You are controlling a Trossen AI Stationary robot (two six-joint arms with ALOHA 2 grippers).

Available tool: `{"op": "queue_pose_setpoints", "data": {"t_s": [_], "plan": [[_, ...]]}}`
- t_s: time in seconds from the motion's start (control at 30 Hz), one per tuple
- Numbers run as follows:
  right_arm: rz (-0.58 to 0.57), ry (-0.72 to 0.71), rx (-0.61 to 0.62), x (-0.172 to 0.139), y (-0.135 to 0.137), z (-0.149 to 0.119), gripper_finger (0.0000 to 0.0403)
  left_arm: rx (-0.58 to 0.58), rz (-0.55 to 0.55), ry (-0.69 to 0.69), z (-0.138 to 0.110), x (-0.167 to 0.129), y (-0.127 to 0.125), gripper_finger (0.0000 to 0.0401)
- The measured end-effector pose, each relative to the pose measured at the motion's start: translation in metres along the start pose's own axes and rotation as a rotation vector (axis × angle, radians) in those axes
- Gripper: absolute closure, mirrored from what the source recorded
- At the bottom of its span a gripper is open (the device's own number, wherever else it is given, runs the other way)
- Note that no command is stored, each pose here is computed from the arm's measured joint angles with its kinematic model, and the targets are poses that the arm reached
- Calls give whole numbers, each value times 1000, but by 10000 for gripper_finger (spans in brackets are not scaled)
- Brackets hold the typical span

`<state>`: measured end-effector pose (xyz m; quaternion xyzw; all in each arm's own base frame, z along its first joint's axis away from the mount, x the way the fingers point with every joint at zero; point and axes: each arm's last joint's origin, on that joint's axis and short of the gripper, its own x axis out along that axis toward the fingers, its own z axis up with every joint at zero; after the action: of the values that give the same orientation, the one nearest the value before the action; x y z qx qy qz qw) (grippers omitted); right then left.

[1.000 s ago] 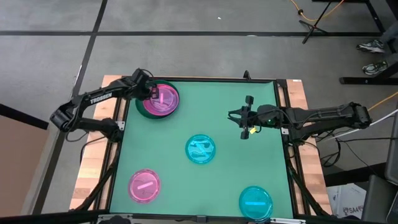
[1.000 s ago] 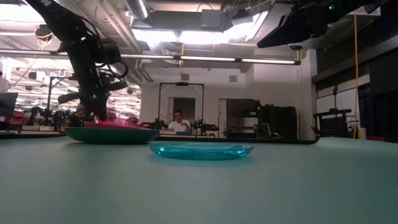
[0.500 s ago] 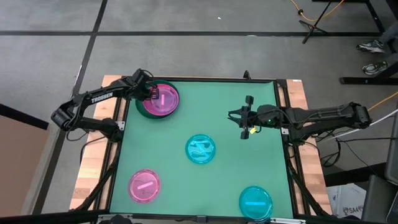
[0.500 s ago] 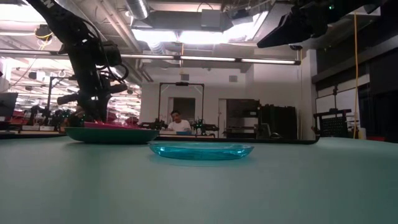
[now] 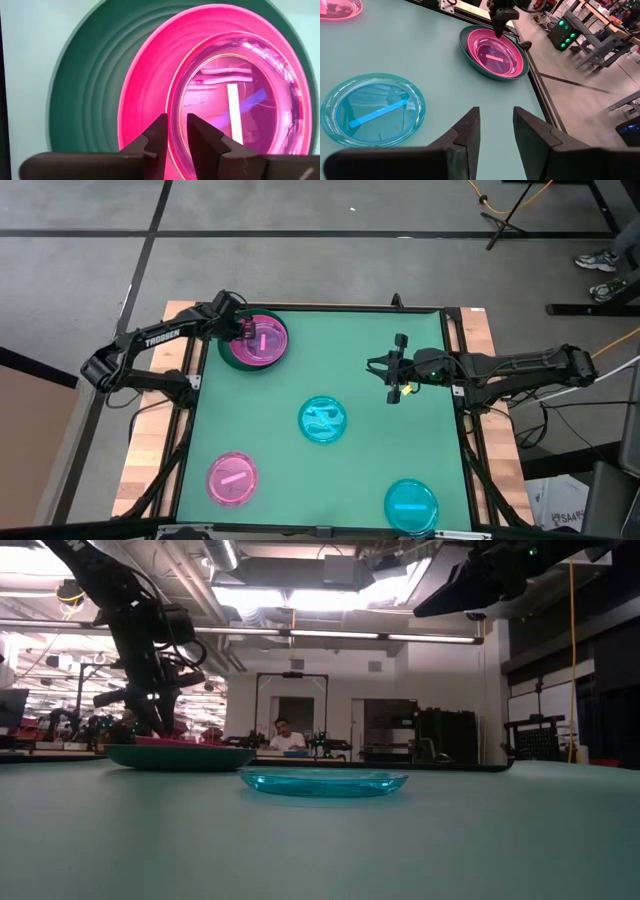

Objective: Stack plastic plates
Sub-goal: Stack the right light pink plate on top of the blue plate, then stack the light pink plate on top of the light pink plate

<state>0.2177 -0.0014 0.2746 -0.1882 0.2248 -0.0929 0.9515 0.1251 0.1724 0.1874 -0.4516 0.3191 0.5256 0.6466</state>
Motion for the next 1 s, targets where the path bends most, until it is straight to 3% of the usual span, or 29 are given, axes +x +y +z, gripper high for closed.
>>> {"op": "queue_pose_setpoints", "data": {"t_s": [0.23, 0.43, 0.67, 1.0], "plan": [[0, 1, 0, 0, 0, 0, 292, 16, -54, -53, 0, -16, 0, 336], [2, 7, -2, 0, 0, -1, 292, 85, -230, -14, -10, -36, -8, 335], [12, 35, -11, 0, 1, -4, 292, 295, -353, 106, -51, -59, -30, 335], [19, 56, -18, 0, 2, -6, 292, 472, -457, 210, -115, -85, -56, 335]]}}
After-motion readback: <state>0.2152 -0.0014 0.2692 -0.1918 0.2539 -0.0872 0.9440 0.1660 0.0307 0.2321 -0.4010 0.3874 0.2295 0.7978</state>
